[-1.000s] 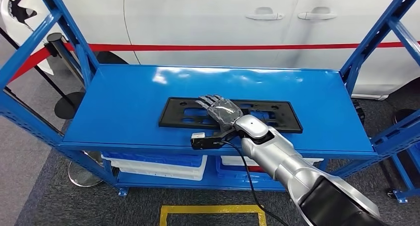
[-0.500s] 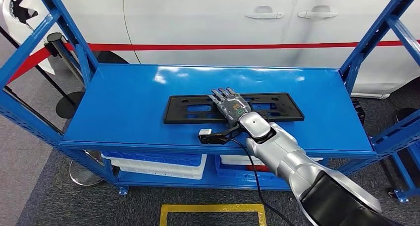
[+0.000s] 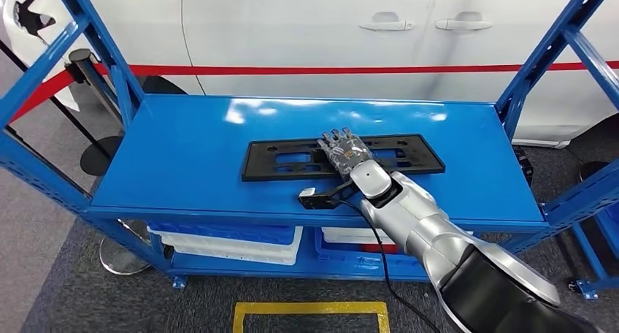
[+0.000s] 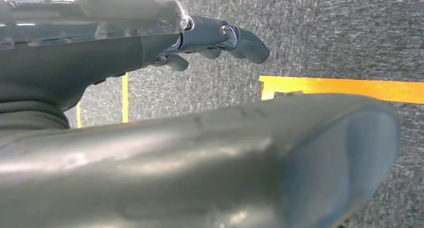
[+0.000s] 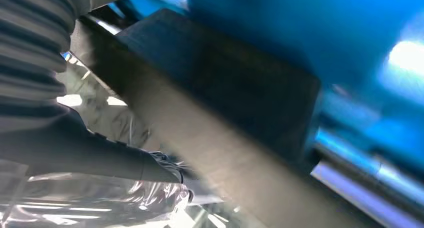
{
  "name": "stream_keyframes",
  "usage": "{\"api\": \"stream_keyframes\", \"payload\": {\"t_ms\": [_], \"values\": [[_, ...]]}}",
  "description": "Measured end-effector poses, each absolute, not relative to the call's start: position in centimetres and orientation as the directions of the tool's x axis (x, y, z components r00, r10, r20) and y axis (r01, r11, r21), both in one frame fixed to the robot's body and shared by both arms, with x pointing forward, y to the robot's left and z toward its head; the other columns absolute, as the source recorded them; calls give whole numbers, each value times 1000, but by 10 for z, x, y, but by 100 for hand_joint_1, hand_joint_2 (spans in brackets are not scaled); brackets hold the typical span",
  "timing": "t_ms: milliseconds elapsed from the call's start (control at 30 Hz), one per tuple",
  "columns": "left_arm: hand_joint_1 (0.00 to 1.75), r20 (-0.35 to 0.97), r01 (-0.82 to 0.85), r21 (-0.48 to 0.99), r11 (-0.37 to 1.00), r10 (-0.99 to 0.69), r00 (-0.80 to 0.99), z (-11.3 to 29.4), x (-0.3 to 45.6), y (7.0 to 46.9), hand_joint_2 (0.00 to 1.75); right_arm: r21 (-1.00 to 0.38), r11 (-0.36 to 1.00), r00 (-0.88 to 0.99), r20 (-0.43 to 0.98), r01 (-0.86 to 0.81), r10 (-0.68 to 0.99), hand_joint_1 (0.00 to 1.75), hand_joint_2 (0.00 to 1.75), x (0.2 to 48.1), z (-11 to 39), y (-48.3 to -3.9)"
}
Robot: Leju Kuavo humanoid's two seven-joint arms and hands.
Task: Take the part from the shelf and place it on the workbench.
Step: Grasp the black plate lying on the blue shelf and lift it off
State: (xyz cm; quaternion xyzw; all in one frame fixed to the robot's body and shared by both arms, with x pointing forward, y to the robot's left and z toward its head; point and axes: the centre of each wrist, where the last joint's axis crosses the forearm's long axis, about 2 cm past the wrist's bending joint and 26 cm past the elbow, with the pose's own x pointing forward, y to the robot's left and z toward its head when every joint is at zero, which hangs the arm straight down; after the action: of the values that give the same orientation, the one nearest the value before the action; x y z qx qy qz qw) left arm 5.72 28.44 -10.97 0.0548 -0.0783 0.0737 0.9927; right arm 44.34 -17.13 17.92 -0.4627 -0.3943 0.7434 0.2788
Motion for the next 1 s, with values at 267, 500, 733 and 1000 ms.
{"api": "stream_keyframes", "payload": {"t_ms": [267,500,733,1000], "values": [[0,166,-159,109,981,140,976,-110,55,286,0,-830,-552,-406,-478,-83,779,0,175,444,176,-179],[0,171,-153,109,982,133,976,-110,56,286,0,-830,-551,-408,-475,-87,780,175,175,445,177,-181],[0,170,-147,110,983,127,977,-110,55,287,0,-830,-551,-420,-470,-89,776,175,175,445,176,-183],[0,164,-145,103,984,126,978,-110,55,290,0,-828,-553,-426,-471,-89,773,175,175,446,177,-182]]}}
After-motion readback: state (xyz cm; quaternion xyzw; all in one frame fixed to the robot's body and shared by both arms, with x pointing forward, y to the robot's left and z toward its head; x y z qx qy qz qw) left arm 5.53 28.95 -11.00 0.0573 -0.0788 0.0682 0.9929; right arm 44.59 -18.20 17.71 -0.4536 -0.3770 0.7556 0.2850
